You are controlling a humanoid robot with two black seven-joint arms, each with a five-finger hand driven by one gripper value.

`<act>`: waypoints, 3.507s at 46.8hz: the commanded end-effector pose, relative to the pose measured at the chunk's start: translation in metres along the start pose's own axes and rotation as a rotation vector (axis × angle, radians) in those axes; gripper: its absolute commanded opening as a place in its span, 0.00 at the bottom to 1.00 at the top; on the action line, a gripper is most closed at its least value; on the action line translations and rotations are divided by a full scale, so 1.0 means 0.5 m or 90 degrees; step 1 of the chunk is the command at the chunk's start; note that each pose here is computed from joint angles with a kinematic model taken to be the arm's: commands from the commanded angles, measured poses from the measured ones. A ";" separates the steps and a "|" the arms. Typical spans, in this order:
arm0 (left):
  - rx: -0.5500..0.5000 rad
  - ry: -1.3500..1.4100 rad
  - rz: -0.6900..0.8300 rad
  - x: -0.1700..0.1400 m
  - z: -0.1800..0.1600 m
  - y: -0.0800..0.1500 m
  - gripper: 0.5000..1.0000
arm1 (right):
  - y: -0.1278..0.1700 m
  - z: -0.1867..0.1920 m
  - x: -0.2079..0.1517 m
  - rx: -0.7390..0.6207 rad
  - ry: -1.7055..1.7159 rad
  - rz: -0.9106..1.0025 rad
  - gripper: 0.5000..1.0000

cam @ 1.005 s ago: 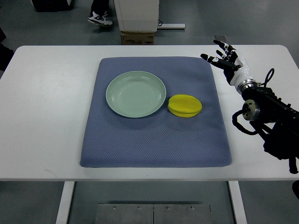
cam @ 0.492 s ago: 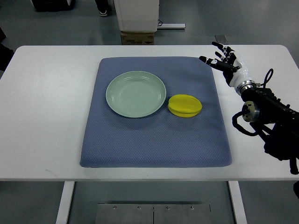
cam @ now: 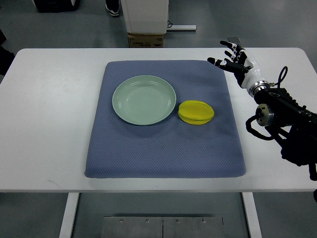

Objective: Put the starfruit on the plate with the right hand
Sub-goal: 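Move the right hand over the yellow starfruit and lower it, then close the right hand fingers around the yellow starfruit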

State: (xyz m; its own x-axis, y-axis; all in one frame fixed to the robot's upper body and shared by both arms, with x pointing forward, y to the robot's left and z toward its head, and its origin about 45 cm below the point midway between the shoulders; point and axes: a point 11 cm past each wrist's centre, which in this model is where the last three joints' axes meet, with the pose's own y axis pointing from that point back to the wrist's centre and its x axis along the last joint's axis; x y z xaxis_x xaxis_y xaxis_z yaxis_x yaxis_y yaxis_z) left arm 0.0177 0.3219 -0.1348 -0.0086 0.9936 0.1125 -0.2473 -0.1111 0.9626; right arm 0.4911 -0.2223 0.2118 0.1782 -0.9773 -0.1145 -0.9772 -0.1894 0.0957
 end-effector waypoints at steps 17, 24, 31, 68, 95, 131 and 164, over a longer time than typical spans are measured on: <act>0.000 0.000 0.000 0.000 0.000 0.000 1.00 | -0.003 -0.013 -0.033 -0.009 0.147 -0.077 1.00; 0.000 0.000 0.000 0.000 0.000 0.000 1.00 | -0.006 -0.024 -0.046 -0.002 0.180 -0.098 1.00; 0.000 0.000 0.000 0.000 0.000 0.000 1.00 | -0.003 -0.032 -0.065 -0.003 0.227 -0.140 1.00; 0.000 0.000 0.000 0.000 0.000 0.000 1.00 | 0.049 -0.090 -0.074 -0.003 0.437 -0.277 1.00; 0.000 0.000 0.000 0.000 0.000 0.000 1.00 | 0.081 -0.029 -0.075 -0.055 0.568 -0.348 1.00; 0.000 0.000 0.000 0.000 0.000 0.000 1.00 | 0.096 -0.018 -0.108 -0.082 0.597 -0.385 1.00; 0.000 0.000 0.000 0.000 0.000 0.000 1.00 | 0.096 0.021 -0.134 -0.095 0.594 -0.399 1.00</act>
State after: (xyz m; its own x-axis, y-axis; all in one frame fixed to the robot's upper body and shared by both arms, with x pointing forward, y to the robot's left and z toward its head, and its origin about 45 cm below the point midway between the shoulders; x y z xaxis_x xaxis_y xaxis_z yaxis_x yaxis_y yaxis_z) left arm 0.0178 0.3220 -0.1347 -0.0086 0.9936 0.1127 -0.2475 -0.1113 0.9625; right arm 0.4305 -0.1634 0.2156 0.7097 -0.3818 0.5920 -0.6710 -0.6225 0.4029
